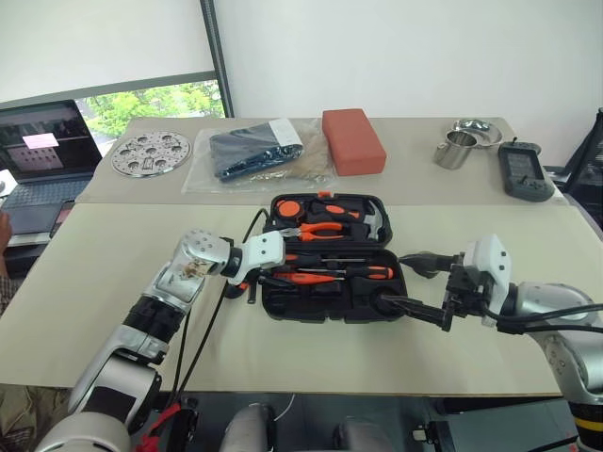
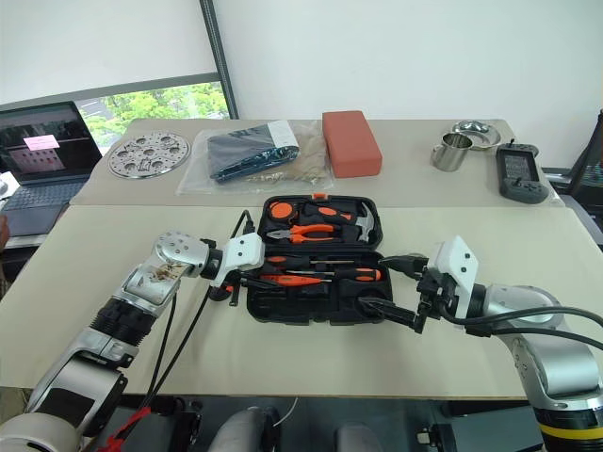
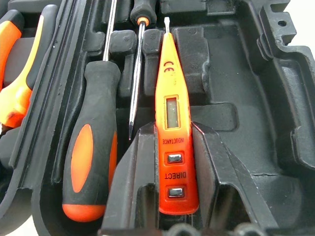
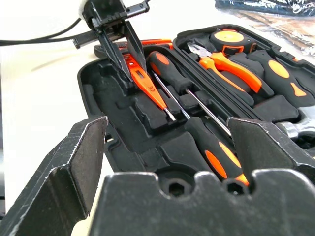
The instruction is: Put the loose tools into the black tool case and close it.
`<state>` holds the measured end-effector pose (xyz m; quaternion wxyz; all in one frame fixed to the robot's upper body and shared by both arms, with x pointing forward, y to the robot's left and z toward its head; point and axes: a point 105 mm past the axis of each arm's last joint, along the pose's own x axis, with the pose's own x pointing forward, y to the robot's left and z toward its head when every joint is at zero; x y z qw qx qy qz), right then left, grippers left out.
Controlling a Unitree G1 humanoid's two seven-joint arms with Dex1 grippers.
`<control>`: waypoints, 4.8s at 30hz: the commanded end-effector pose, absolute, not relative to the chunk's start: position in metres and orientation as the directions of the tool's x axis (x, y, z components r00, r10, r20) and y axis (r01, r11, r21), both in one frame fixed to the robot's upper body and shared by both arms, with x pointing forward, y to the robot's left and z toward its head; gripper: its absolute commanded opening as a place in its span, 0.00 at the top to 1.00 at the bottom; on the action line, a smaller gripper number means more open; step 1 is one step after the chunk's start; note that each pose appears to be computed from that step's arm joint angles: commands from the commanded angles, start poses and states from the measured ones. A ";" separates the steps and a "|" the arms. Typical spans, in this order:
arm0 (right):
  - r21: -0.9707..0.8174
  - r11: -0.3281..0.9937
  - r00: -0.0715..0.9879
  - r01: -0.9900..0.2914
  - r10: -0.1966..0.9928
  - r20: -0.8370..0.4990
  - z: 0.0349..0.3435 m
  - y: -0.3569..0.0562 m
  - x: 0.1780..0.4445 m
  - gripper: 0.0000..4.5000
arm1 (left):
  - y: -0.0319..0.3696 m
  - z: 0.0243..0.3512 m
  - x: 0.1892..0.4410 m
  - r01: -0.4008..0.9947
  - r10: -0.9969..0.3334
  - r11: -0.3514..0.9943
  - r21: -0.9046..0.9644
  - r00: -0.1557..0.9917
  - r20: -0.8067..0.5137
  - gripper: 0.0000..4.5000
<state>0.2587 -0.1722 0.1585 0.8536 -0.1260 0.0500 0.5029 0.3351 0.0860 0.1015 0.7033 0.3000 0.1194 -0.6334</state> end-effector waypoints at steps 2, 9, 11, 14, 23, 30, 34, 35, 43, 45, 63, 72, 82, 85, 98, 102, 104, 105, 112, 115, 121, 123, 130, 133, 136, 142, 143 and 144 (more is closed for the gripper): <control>-0.234 0.468 0.512 -0.852 0.840 -0.182 0.175 -0.183 0.256 0.00 | 0.089 0.093 0.336 0.963 -0.793 0.008 0.270 0.170 -0.584 0.89; -0.235 0.479 0.521 -0.846 0.836 -0.171 0.181 -0.191 0.254 0.00 | 0.086 0.092 0.334 0.966 -0.800 0.002 0.257 0.156 -0.580 0.78; -0.234 0.478 0.520 -0.846 0.836 -0.174 0.181 -0.191 0.253 0.00 | 0.086 0.092 0.336 0.964 -0.799 0.012 0.266 0.170 -0.577 0.61; -0.233 0.476 0.517 -0.848 0.838 -0.174 0.181 -0.190 0.253 0.00 | 0.087 0.094 0.340 0.957 -0.798 0.021 0.290 0.191 -0.572 0.34; -0.232 0.475 0.517 -0.849 0.838 -0.175 0.180 -0.188 0.254 0.00 | 0.078 0.168 0.340 0.927 -0.918 0.092 0.363 0.220 -0.331 0.00; -0.231 0.472 0.513 -0.850 0.842 -0.168 0.180 -0.185 0.255 0.00 | 0.074 0.172 0.350 0.913 -0.919 0.229 0.339 0.317 -0.233 0.26; -0.233 0.472 0.513 -0.850 0.842 -0.166 0.180 -0.185 0.255 0.00 | 0.065 0.162 0.351 0.904 -0.908 0.301 0.303 0.369 -0.199 0.58; -0.233 0.473 0.514 -0.850 0.842 -0.166 0.180 -0.185 0.254 0.00 | 0.065 0.158 0.352 0.897 -0.899 0.322 0.303 0.391 -0.200 0.67; -0.230 0.489 0.529 -0.841 0.833 -0.162 0.178 -0.184 0.250 0.00 | 0.057 0.134 0.343 0.818 -0.803 0.555 0.154 0.574 -0.160 0.99; -0.230 0.491 0.530 -0.840 0.832 -0.162 0.178 -0.184 0.249 0.00 | 0.053 0.130 0.334 0.830 -0.813 0.541 0.136 0.557 -0.171 0.99; -0.227 0.497 0.535 -0.838 0.830 -0.159 0.177 -0.183 0.247 0.00 | 0.053 0.089 0.315 0.799 -0.739 0.596 0.083 0.586 -0.334 0.99; -0.225 0.505 0.543 -0.833 0.825 -0.156 0.177 -0.183 0.246 0.00 | 0.059 0.071 0.306 0.780 -0.712 0.626 -0.011 0.565 -0.416 0.99; -0.223 0.511 0.547 -0.830 0.823 -0.154 0.176 -0.183 0.245 0.00 | 0.057 0.055 0.295 0.745 -0.715 0.648 -0.158 0.523 -0.463 0.99; -0.223 0.511 0.548 -0.830 0.822 -0.154 0.176 -0.183 0.245 0.00 | 0.058 0.059 0.299 0.732 -0.710 0.664 -0.152 0.553 -0.436 0.99; -0.207 0.480 0.510 -0.853 0.851 -0.126 0.180 -0.176 0.250 0.00 | 0.101 0.162 0.333 0.542 -0.556 0.823 0.172 0.830 0.046 0.99; -0.206 0.462 0.491 -0.863 0.862 -0.121 0.182 -0.172 0.252 0.00 | 0.132 0.149 0.335 0.426 -0.424 0.894 0.138 0.905 -0.047 0.94; -0.205 0.447 0.475 -0.871 0.872 -0.119 0.183 -0.169 0.253 0.00 | 0.147 0.129 0.327 0.389 -0.363 0.906 0.165 0.916 -0.171 0.84; -0.205 0.441 0.469 -0.874 0.875 -0.119 0.184 -0.167 0.254 0.00 | 0.152 0.124 0.323 0.382 -0.347 0.908 0.169 0.915 -0.206 0.75; -0.206 0.415 0.444 -0.886 0.887 -0.124 0.186 -0.165 0.256 0.00 | 0.168 0.096 0.314 0.349 -0.271 0.921 0.176 0.895 -0.354 0.17; -0.205 0.408 0.437 -0.890 0.891 -0.124 0.187 -0.163 0.256 0.00 | 0.162 0.088 0.316 0.374 -0.290 0.913 0.165 0.877 -0.384 0.02; -0.207 0.407 0.437 -0.890 0.890 -0.129 0.186 -0.164 0.256 0.00 | 0.148 0.080 0.326 0.408 -0.326 0.903 0.133 0.855 -0.403 0.02; -0.207 0.409 0.439 -0.889 0.889 -0.129 0.186 -0.164 0.256 0.00 | 0.145 0.076 0.328 0.411 -0.333 0.905 0.110 0.845 -0.418 0.02; -0.212 0.419 0.451 -0.883 0.883 -0.130 0.186 -0.166 0.255 0.00 | 0.141 0.065 0.324 0.409 -0.347 0.912 0.040 0.819 -0.457 0.02; -0.214 0.423 0.455 -0.881 0.881 -0.130 0.186 -0.167 0.255 0.00 | 0.142 0.063 0.321 0.405 -0.350 0.914 0.020 0.814 -0.463 0.02; -0.214 0.423 0.455 -0.880 0.881 -0.129 0.186 -0.167 0.255 0.00 | 0.143 0.062 0.320 0.397 -0.346 0.918 0.013 0.815 -0.465 0.02; -0.212 0.407 0.435 -0.888 0.895 -0.104 0.188 -0.165 0.254 0.00 | 0.151 0.064 0.318 0.381 -0.333 0.925 0.014 0.827 -0.454 0.02; -0.216 0.402 0.429 -0.890 0.898 -0.094 0.190 -0.164 0.254 0.00 | 0.152 0.064 0.317 0.381 -0.334 0.924 0.015 0.827 -0.452 0.02; -0.218 0.401 0.427 -0.890 0.900 -0.090 0.190 -0.164 0.255 0.00 | 0.154 0.064 0.317 0.381 -0.333 0.924 0.017 0.828 -0.451 0.07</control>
